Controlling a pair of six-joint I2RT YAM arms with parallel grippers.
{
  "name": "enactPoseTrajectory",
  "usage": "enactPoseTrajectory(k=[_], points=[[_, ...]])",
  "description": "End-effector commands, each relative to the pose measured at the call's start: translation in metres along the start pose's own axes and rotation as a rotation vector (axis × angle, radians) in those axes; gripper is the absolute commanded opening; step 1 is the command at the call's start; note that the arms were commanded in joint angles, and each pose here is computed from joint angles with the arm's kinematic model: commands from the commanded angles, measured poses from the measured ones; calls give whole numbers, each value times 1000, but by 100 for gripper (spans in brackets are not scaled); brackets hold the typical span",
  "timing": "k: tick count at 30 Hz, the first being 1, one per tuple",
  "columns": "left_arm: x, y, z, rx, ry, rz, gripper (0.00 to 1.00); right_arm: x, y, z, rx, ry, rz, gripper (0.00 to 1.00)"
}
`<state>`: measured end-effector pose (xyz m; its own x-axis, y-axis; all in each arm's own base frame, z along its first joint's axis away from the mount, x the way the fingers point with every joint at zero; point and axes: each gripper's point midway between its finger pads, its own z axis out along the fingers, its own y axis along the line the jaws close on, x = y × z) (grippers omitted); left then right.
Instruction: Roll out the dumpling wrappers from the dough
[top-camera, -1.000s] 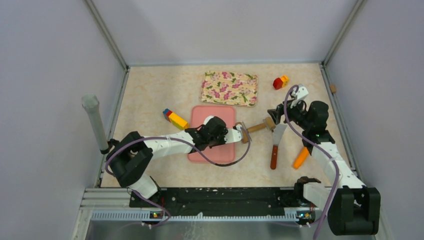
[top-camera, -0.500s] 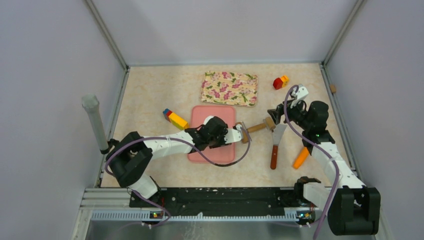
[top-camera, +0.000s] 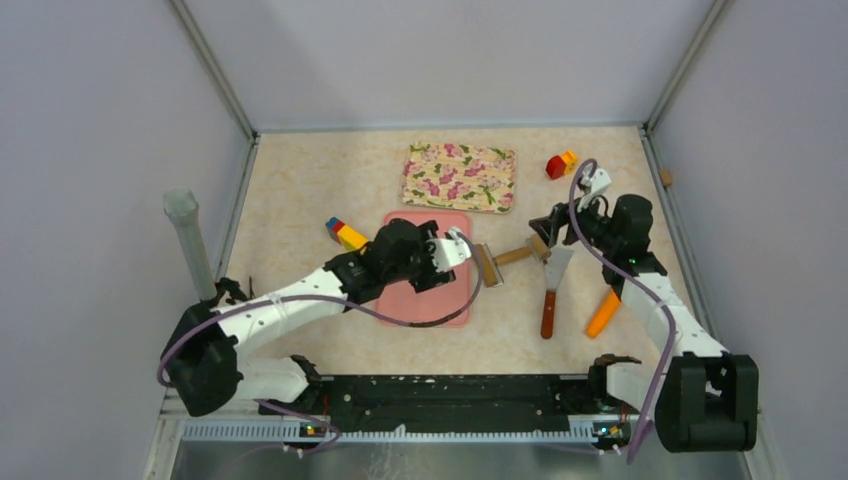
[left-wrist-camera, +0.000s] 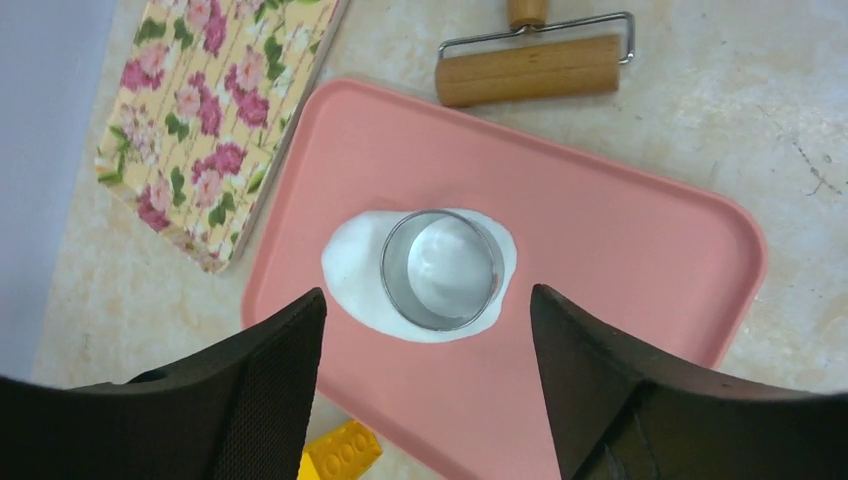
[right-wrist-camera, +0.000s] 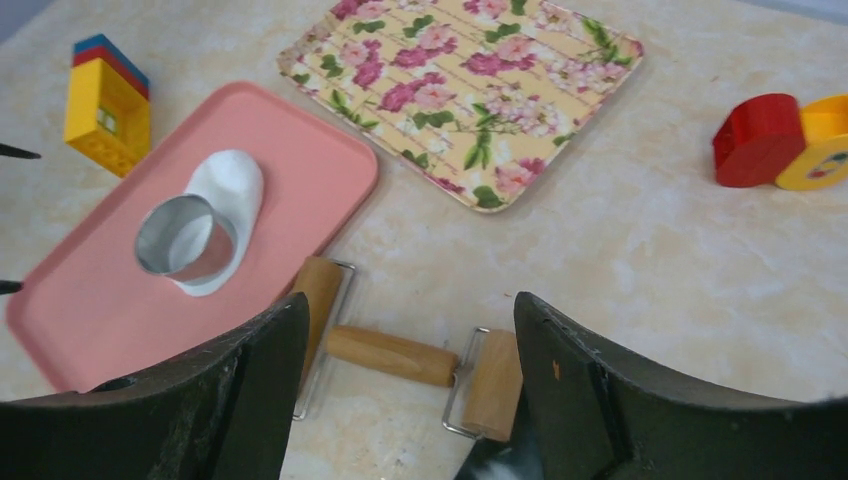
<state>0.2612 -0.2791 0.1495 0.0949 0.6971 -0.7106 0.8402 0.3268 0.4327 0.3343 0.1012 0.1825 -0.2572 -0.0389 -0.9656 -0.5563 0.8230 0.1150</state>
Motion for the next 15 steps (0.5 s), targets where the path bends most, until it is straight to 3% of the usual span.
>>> enactPoseTrajectory(k=[1, 3, 6, 8, 9, 15], points=[[1, 31, -15, 21, -75, -217, 70, -54, 25, 14, -185, -64, 75, 68], [9, 44, -14, 72, -92, -343, 53, -67, 46, 28, -268, -53, 96, 57], [24, 54, -6, 151, -81, -505, 18, -72, 77, 52, -393, -15, 161, 26], [30, 59, 0, 212, -82, -611, 1, -65, 96, 69, -471, 17, 214, 6], [32, 60, 1, 243, -84, -657, 0, -61, 105, 78, -503, 32, 236, 0], [43, 65, 9, 429, -116, -884, 0, -17, 152, 127, -661, 157, 350, 0]])
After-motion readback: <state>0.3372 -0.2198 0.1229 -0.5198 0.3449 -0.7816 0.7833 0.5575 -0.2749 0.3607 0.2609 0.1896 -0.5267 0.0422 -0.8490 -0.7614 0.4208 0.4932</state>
